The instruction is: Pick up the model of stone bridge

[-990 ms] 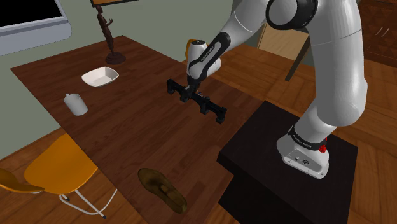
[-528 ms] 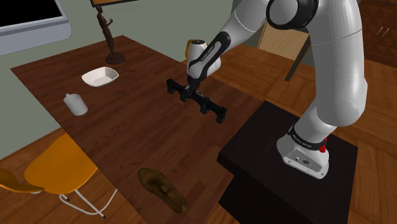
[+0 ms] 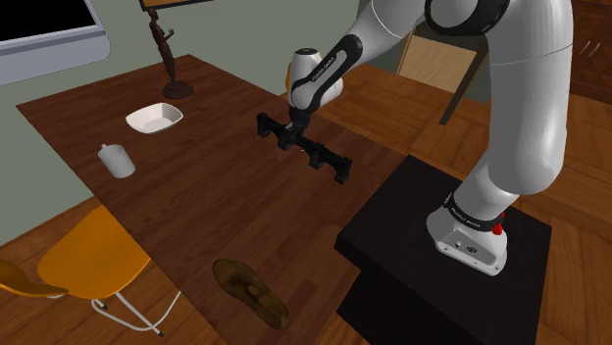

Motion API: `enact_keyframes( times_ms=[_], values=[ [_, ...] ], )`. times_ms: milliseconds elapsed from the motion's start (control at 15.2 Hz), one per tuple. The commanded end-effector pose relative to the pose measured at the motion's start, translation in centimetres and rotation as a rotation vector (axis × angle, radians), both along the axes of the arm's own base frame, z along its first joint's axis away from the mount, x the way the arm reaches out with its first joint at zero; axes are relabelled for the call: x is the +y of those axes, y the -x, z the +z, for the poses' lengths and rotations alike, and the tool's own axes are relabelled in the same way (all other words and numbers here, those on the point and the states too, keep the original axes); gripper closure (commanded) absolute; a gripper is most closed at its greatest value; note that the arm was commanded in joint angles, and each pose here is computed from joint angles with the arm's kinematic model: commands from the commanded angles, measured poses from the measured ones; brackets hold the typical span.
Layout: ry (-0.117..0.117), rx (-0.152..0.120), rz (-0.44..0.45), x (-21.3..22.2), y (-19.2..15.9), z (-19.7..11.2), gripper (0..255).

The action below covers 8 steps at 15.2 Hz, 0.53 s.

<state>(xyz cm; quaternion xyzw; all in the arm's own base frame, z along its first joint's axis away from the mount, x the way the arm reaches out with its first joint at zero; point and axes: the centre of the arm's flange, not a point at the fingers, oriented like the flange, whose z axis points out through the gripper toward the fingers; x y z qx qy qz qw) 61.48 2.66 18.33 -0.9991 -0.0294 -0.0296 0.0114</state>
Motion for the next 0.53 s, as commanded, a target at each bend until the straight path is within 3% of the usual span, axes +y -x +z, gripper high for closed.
enact_keyframes(
  times_ms=[0,462],
  values=[
    [0.000,-0.002,0.000,0.2,-0.1,1.2,255],
    [0.000,-0.002,0.000,0.2,-0.1,3.9,255]
  ],
)
